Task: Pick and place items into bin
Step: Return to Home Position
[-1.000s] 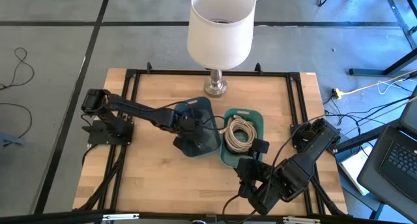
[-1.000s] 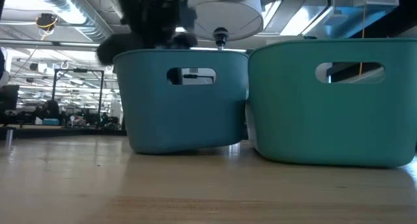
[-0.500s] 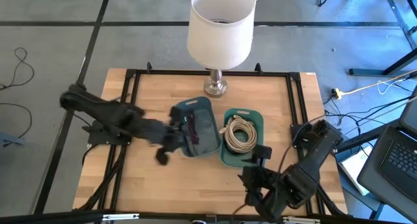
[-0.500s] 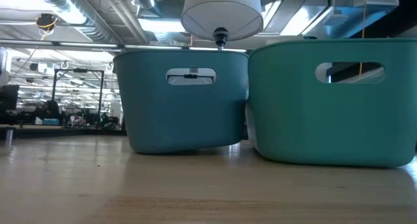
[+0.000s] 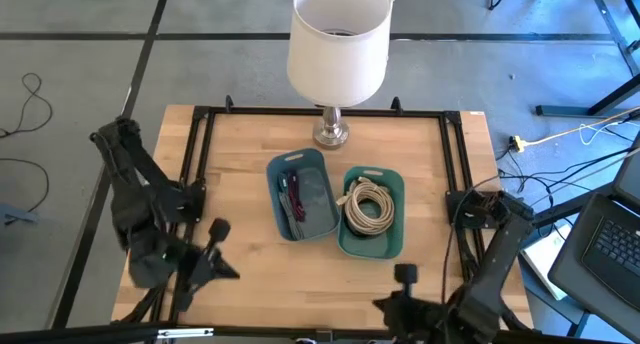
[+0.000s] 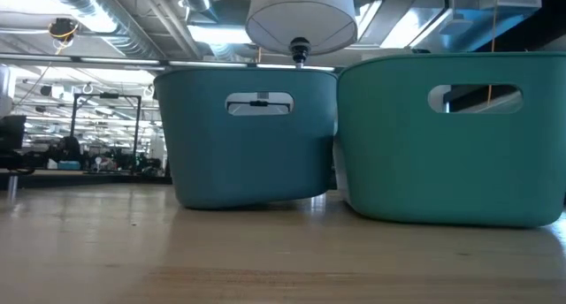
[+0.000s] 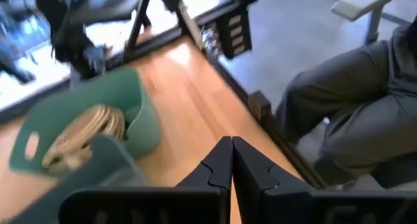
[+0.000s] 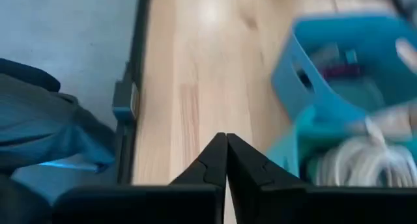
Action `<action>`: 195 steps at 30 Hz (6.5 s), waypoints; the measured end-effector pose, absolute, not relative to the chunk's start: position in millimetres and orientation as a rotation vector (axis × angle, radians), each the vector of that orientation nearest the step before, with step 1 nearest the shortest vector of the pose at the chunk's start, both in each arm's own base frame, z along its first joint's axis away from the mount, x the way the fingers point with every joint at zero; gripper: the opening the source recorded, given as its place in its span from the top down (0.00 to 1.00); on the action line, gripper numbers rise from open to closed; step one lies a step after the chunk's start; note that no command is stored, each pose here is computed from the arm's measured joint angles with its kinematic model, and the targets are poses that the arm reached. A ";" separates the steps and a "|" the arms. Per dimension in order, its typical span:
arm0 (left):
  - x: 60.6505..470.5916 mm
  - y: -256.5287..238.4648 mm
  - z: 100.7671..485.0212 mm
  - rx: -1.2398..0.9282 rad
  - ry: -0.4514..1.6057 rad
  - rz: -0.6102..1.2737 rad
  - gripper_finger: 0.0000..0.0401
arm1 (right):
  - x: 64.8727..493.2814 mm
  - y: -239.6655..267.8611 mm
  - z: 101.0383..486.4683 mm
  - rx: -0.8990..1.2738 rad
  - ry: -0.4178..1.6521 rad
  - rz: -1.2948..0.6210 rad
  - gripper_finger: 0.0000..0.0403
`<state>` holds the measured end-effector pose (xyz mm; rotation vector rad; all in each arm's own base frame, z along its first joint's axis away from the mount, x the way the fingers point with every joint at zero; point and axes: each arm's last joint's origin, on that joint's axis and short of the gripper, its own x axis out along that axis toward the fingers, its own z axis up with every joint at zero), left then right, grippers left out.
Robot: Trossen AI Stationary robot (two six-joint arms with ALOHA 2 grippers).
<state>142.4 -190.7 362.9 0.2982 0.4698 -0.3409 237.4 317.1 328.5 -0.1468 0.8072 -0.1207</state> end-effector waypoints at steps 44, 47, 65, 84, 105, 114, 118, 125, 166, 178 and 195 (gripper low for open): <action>65.8 -27.0 235.2 0.039 -0.086 -0.077 1.00 | 127.1 105.4 267.9 -0.058 0.278 -0.008 1.00; 70.0 -25.7 228.9 0.044 -0.097 -0.044 1.00 | 131.9 100.6 264.2 -0.132 0.176 0.002 1.00; 81.4 3.8 208.8 -0.068 0.062 0.133 1.00 | 147.7 19.4 266.6 -0.060 0.056 0.242 1.00; 96.5 14.3 176.2 -0.087 0.062 0.172 1.00 | 129.0 11.6 194.1 0.063 0.045 0.148 1.00; 94.9 16.7 166.3 -0.122 0.160 0.229 0.99 | 123.5 7.2 151.6 -0.006 0.165 0.011 0.99; 95.9 4.8 167.7 -0.236 0.168 -0.077 0.97 | 122.2 5.5 145.2 0.022 0.232 -0.047 0.96; 96.0 3.2 167.5 -0.074 0.164 -0.101 0.96 | 122.1 5.5 145.1 0.022 0.233 -0.047 0.94; 96.0 3.2 167.5 -0.073 0.164 -0.102 0.98 | 122.2 5.6 145.1 0.022 0.233 -0.046 0.94; 92.2 2.8 172.8 -0.087 0.084 -0.106 0.98 | 94.8 5.2 185.8 0.066 -0.217 -0.019 0.94; 92.2 2.8 172.7 -0.086 0.083 -0.106 0.98 | 95.4 6.0 183.2 0.064 -0.190 -0.012 0.94; 92.3 2.6 172.4 -0.087 0.086 -0.107 0.97 | 96.7 10.5 169.6 0.050 -0.048 0.054 0.94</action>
